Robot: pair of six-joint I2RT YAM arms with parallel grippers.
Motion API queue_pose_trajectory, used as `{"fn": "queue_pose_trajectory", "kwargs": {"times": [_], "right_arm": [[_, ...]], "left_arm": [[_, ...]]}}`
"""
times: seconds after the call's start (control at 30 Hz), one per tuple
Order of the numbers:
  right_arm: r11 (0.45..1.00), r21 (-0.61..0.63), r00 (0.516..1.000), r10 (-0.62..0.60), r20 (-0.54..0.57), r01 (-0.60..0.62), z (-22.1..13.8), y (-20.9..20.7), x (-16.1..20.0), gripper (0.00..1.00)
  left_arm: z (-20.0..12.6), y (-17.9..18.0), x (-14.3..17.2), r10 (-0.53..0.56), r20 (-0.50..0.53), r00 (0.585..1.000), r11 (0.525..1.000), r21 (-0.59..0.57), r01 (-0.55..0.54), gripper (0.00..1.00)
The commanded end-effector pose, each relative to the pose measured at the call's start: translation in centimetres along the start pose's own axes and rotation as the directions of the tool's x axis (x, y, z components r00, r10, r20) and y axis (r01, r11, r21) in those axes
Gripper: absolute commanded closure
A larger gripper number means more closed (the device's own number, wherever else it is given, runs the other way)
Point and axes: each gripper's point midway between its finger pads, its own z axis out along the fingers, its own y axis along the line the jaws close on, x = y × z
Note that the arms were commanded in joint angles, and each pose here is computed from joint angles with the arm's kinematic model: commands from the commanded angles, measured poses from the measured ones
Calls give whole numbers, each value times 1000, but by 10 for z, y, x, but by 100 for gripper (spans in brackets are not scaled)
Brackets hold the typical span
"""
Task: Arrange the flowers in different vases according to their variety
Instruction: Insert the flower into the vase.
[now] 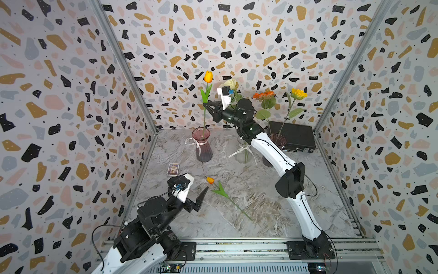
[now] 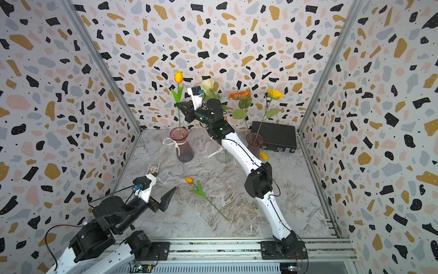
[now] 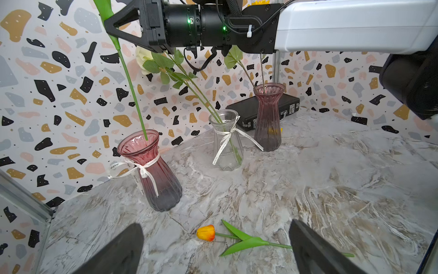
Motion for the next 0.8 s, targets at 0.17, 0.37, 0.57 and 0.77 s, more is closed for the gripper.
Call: {"fn": "queue_pose_trajectory", "kwargs": {"times": [0.17, 0.37, 0.57, 0.77], "right_arm": [[999, 6, 980, -52, 193, 52, -12, 5, -65, 100], [996, 40, 984, -91, 150, 86, -5, -21, -32, 100], [992, 64, 989, -118, 84, 112, 4, -42, 11, 100], [994, 60, 994, -98, 42, 96, 9, -54, 41, 100]], "left_arm": [[2, -2, 7, 40, 6, 999, 999, 0, -40, 0], [4, -4, 10, 40, 5, 999, 999, 9, -40, 0], [5, -7, 11, 32, 9, 999, 999, 26, -32, 0], [5, -8, 14, 32, 1, 999, 999, 28, -32, 0]]}}
